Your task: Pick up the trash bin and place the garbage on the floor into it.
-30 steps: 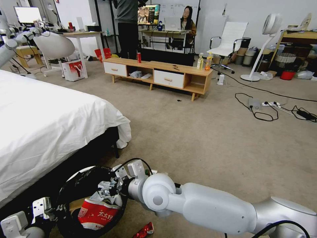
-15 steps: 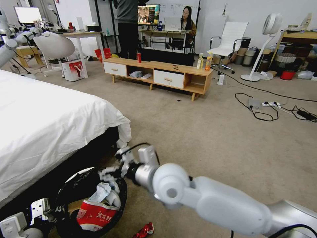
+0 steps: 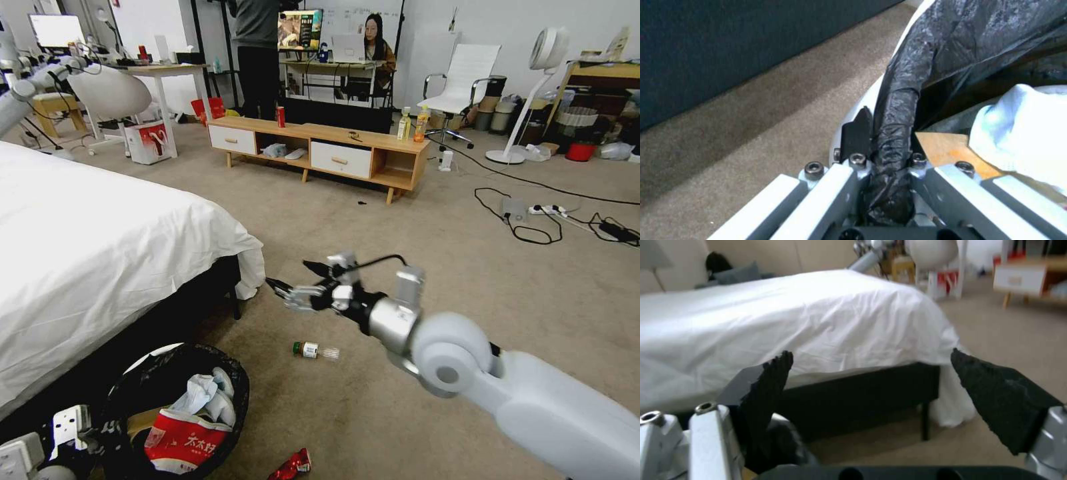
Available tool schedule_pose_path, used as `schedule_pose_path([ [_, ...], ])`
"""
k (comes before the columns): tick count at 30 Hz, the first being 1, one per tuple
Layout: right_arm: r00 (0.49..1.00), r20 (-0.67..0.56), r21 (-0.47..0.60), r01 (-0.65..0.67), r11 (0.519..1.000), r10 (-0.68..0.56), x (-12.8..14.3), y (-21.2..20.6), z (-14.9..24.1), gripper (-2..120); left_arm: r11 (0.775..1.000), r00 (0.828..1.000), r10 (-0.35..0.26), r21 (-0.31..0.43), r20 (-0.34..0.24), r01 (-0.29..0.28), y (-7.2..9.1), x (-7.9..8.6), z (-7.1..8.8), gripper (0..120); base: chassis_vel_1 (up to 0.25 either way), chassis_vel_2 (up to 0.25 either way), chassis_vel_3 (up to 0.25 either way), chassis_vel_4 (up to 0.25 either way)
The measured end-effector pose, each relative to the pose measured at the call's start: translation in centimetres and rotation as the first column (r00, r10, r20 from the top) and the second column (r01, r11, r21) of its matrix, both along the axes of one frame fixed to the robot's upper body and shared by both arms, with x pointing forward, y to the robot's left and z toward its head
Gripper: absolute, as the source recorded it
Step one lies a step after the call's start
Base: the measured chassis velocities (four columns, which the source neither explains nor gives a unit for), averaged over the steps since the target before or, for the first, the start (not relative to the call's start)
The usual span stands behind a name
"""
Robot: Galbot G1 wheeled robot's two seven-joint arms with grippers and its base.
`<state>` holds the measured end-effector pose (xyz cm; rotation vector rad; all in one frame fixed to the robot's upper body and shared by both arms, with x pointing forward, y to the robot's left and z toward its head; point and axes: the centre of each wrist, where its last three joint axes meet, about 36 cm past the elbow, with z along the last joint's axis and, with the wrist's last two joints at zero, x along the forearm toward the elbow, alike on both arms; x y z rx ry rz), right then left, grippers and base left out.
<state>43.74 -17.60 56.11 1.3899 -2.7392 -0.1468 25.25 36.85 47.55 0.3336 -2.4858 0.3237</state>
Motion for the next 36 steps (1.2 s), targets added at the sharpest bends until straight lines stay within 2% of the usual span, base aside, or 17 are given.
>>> schedule_pose_path([
  [2, 0.997, 0.059, -0.057, -0.046, 0.997, 0.05, 0.3, -1.5, -1.6, 98, 1.0, 1.0, -0.001, -0.002, 0.001, 0.001, -0.2, -0.1, 0.0, 1, 0.0, 0.0, 0.0, 0.0],
  [5, 0.991, 0.069, -0.113, -0.107, 0.988, 0.115, 0.1, -2.8, -3.2, 99, 1.0, 1.0, -0.001, -0.003, 0.002, 0.001, -0.4, -0.2, 0.1, 1, 0.0, 0.0, 0.0, 0.0],
  [6, 0.991, 0.069, -0.113, -0.107, 0.988, 0.115, 0.1, -2.8, -3.2, 99, 1.0, 1.0, -0.001, -0.003, 0.002, 0.001, -0.4, -0.2, 0.1, 1, 0.0, 0.0, 0.0, 0.0],
  [8, 0.982, 0.059, -0.189, -0.168, 0.968, 0.182, -0.4, -3.9, -4.8, 99, 1.0, 1.0, -0.002, -0.002, 0.003, 0.002, -0.5, -0.4, 0.2, 1, 0.0, 0.0, 0.0, 0.0],
  [12, 0.977, 0.032, -0.262, -0.196, 0.945, 0.212, -0.7, -4.8, -6.1, 99, 1.0, 1.0, 0.0, -0.005, 0.005, 0.0, -0.6, -0.5, 0.2, 1, 0.0, 0.0, 0.0, 0.0],
  [13, 0.97, 0.006, -0.316, -0.227, 0.921, 0.242, -0.8, -5.3, -6.9, 99, 1.0, 1.0, 0.001, -0.007, 0.006, -0.001, -0.7, -0.5, 0.2, 1, 0.0, 0.0, 0.0, 0.0],
  [16, 0.963, -0.023, -0.36, -0.26, 0.896, 0.27, -1.1, -5.7, -7.4, 100, 1.0, 1.0, 0.003, -0.008, 0.007, -0.003, -0.7, -0.5, 0.2, 1, 0.0, 0.0, 0.0, 0.0],
  [18, 0.943, -0.096, -0.435, -0.328, 0.839, 0.319, -1.6, -5.8, -7.9, 100, 1.0, 1.0, 0.004, -0.009, 0.009, -0.004, -0.8, -0.5, 0.2, 1, 0.0, 0.0, 0.0, 0.0],
  [19, 0.943, -0.096, -0.435, -0.328, 0.839, 0.319, -1.6, -5.8, -7.9, 100, 1.0, 1.0, 0.004, -0.009, 0.009, -0.004, -0.8, -0.5, 0.2, 1, 0.0, 0.0, 0.0, 0.0],
  [20, 0.931, -0.137, -0.477, -0.362, 0.801, 0.338, -1.7, -5.8, -8.0, 100, 1.0, 1.0, 0.005, -0.01, 0.01, -0.005, -0.8, -0.5, 0.2, 1, 0.0, 0.0, 0.0, 0.0],
  [21, 0.931, -0.137, -0.477, -0.362, 0.801, 0.338, -1.7, -5.8, -8.0, 100, 1.0, 1.0, 0.005, -0.01, 0.01, -0.005, -0.8, -0.5, 0.2, 1, 0.0, 0.0, 0.0, 0.0],
  [26, 0.904, -0.229, -0.537, -0.427, 0.728, 0.362, -1.8, -5.0, -8.0, 100, 1.0, 1.0, 0.008, -0.012, 0.011, -0.008, -0.8, -0.4, 0.2, 1, 0.0, 0.0, 0.0, 0.0],
  [27, 0.904, -0.229, -0.537, -0.427, 0.728, 0.362, -1.8, -5.0, -8.0, 100, 1.0, 1.0, 0.008, -0.012, 0.011, -0.008, -0.8, -0.4, 0.2, 1, 0.0, 0.0, 0.0, 0.0],
  [29, 0.874, -0.298, -0.566, -0.485, 0.667, 0.382, -1.6, -4.4, -8.4, 100, 1.0, 1.0, 0.012, -0.012, 0.01, -0.012, -0.6, -0.4, 0.1, 1, 0.0, 0.0, 0.0, 0.0],
  [30, 0.874, -0.298, -0.566, -0.485, 0.667, 0.382, -1.6, -4.4, -8.4, 100, 1.0, 1.0, 0.012, -0.012, 0.01, -0.012, -0.6, -0.4, 0.1, 1, 0.0, 0.0, 0.0, 0.0],
  [31, 0.862, -0.342, -0.577, -0.506, 0.641, 0.373, -1.7, -3.8, -9.0, 100, 1.0, 1.0, 0.014, -0.011, 0.01, -0.014, -0.6, -0.4, 0.1, 1, 0.0, 0.0, 0.0, 0.0],
  [36, 0.847, -0.405, -0.587, -0.53, 0.612, 0.345, -1.8, -2.7, -9.8, 100, 1.0, 1.0, 0.018, -0.012, 0.008, -0.018, -0.4, -0.3, -0.1, 1, 0.0, 0.0, 0.0, 0.0],
])
